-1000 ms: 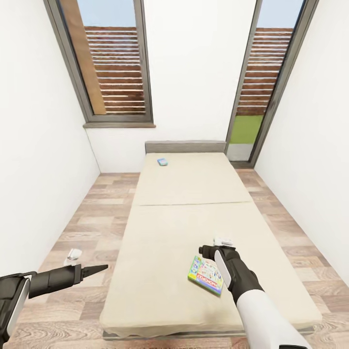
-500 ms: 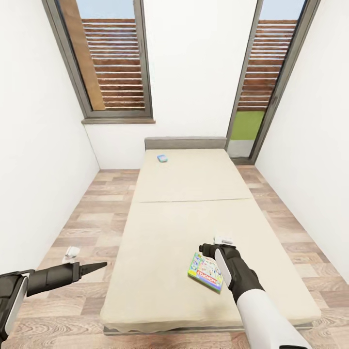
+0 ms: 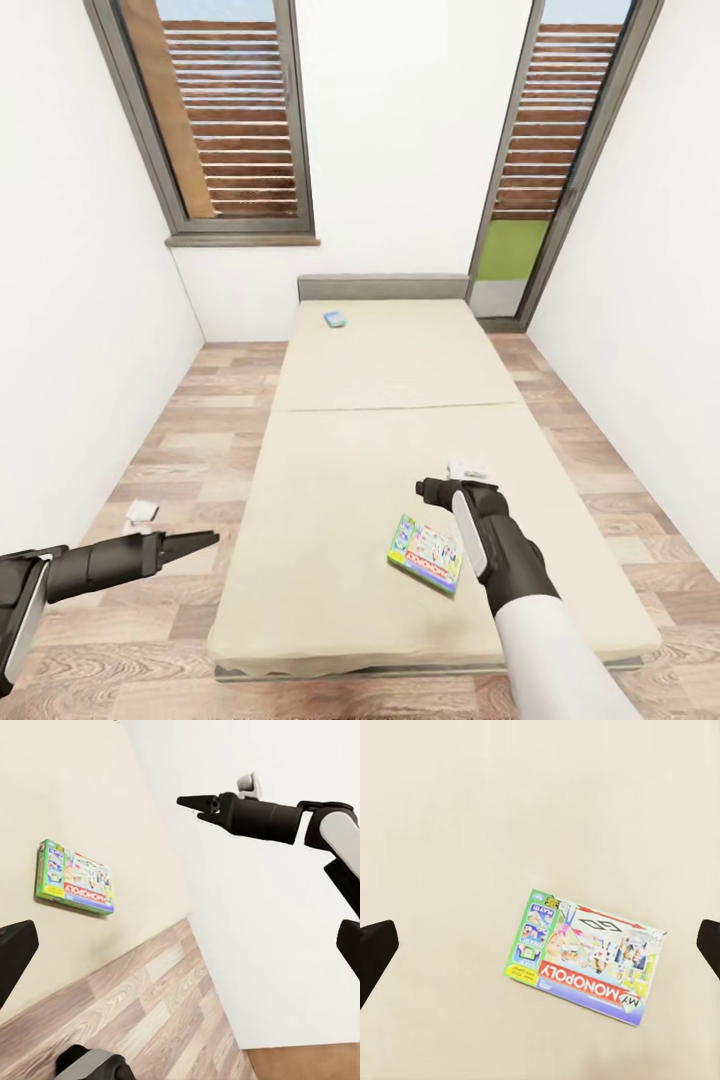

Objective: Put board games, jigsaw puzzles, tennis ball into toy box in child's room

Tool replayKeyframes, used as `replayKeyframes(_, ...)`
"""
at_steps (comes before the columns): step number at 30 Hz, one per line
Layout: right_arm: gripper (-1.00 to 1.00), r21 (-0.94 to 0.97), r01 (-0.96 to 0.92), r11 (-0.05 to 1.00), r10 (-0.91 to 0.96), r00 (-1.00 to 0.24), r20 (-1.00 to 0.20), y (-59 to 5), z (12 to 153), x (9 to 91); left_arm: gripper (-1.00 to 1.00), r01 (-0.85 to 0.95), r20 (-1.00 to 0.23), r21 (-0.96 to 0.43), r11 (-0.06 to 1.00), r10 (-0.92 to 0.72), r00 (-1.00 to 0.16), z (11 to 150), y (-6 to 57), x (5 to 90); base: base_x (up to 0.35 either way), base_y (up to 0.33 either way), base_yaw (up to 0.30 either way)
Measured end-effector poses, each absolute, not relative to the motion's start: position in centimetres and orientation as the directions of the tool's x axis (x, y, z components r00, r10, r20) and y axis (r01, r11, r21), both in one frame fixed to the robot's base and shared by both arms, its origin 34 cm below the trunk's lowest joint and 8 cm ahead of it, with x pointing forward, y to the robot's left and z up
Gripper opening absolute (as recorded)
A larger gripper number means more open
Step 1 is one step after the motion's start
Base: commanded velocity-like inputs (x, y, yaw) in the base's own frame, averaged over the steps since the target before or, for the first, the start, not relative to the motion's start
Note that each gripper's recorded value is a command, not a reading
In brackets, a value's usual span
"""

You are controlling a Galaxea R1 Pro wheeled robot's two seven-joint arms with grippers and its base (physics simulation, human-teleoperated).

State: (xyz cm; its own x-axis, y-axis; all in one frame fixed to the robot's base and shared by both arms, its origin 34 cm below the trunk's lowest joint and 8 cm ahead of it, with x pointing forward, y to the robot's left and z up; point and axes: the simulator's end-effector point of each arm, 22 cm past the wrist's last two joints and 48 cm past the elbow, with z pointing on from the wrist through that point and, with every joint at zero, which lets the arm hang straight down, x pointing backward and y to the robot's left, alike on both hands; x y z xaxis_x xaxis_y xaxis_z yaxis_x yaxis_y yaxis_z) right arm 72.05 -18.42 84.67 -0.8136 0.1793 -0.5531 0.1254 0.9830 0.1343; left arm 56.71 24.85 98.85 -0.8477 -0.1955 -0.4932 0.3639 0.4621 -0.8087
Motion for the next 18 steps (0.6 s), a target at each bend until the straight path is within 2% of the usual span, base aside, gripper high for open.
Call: replayKeyframes(18,1.0,0.126,0.086,0.988,0.142,-0.826,-0.546,-17.1,83.9,72.1,1.0,0.344,-0.473,-0.819,0.459,-0.201,-0.858,97.6,24.9,56.7,0.0,0.0,0.0)
